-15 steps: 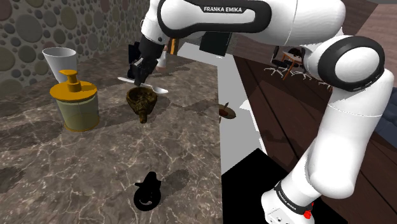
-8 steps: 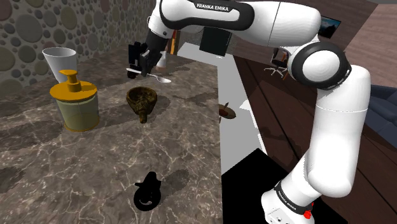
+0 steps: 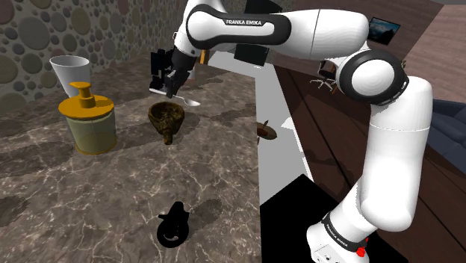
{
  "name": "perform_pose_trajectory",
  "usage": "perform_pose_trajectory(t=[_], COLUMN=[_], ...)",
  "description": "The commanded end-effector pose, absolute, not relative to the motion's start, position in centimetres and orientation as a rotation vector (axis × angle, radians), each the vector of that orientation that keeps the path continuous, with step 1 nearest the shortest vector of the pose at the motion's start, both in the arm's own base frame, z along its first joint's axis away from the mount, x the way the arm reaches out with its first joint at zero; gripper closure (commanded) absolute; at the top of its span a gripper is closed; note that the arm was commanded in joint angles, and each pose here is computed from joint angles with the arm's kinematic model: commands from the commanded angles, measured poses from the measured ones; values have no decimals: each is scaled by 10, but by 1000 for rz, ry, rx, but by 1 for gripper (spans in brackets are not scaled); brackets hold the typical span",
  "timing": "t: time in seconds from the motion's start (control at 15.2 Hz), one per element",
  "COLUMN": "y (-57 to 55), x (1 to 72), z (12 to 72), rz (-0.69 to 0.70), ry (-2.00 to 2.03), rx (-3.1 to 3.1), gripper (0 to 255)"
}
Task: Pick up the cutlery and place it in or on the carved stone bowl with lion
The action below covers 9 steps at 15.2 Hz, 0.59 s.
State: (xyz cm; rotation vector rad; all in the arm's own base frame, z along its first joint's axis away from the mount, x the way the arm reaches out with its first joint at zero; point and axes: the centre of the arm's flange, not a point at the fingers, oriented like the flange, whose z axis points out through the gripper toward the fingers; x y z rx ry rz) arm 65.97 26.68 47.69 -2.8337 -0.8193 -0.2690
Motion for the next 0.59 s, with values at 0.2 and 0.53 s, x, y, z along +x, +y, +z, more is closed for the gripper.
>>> perform_pose_trajectory(t=[0.2,0.53], y=[268,268], x=[660,660], z=[450,435], rz=[-270,-270], ry=[-819,-819], rx=[-2834,-2834], gripper=[255,255])
